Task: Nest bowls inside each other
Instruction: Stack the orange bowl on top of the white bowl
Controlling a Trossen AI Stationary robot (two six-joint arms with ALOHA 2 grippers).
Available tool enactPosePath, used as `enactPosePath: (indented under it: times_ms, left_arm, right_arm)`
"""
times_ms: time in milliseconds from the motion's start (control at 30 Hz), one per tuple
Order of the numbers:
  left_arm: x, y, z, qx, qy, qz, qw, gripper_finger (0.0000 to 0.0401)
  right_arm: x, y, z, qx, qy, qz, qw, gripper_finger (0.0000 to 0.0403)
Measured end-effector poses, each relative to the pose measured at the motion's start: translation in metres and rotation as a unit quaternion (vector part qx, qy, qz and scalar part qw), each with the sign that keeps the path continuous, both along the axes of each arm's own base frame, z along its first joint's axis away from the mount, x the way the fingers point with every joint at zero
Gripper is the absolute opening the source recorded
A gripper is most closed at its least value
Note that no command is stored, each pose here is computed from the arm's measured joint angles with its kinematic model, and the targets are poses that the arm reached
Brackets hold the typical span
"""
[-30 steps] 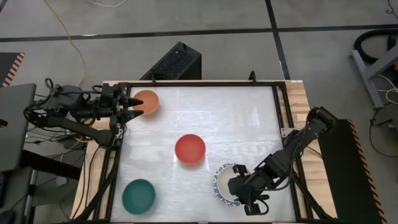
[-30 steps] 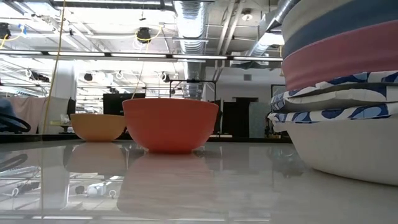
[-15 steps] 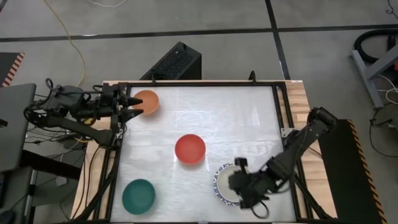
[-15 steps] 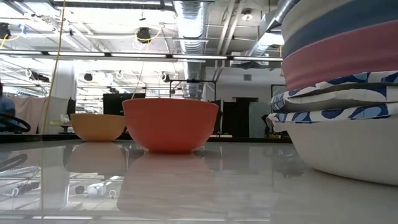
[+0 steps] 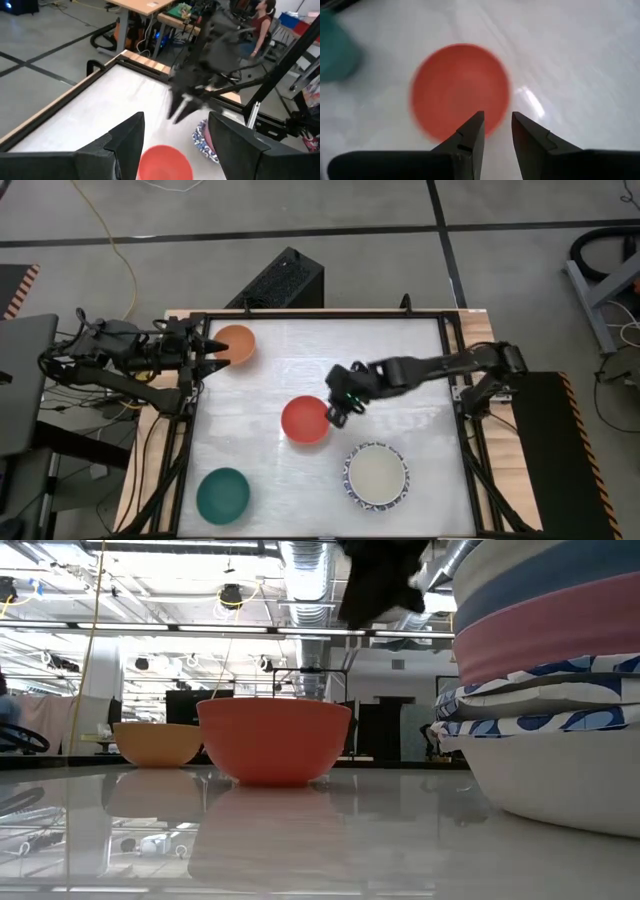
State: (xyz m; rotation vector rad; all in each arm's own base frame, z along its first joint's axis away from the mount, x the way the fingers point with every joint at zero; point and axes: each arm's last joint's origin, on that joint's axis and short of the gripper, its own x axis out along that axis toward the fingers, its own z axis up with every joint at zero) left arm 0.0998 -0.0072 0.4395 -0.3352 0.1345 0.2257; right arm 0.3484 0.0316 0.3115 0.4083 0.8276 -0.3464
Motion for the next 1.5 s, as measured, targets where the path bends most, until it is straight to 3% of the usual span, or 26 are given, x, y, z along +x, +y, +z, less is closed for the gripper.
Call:
enactPosePath:
  times_ms: [233, 367, 667, 1067, 1267, 1500]
  left_arm:
    - [-0.001, 0.000, -0.002, 0.007, 0.014, -0.002, 1.000, 0.0210]
    - [-0.001, 0.000, -0.005, 0.010, 0.029, -0.002, 1.000, 0.0210]
    - [-0.001, 0.000, -0.006, 0.023, 0.036, -0.004, 0.999, 0.0210]
    - [-0.001, 0.000, -0.006, 0.031, 0.038, -0.002, 0.999, 0.0210]
    - [-0.001, 0.000, -0.007, 0.032, 0.041, -0.002, 0.999, 0.0210]
    - [-0.002, 0.000, -0.009, 0.028, 0.049, -0.004, 0.998, 0.0210]
  right_arm:
    - [0.027, -0.027, -0.037, 0.054, 0.036, 0.007, 0.998, 0.0118]
    - [0.039, -0.032, -0.060, 0.057, 0.059, -0.001, 0.997, 0.0119]
    - [0.049, -0.034, -0.075, 0.052, 0.059, -0.017, 0.997, 0.0141]
    - [0.050, -0.036, -0.076, 0.026, 0.066, 0.006, 0.997, 0.0218]
    - [0.055, -0.035, -0.089, 0.019, 0.077, 0.004, 0.997, 0.0211]
    - [0.065, -0.031, -0.108, 0.060, 0.078, -0.009, 0.995, 0.0179]
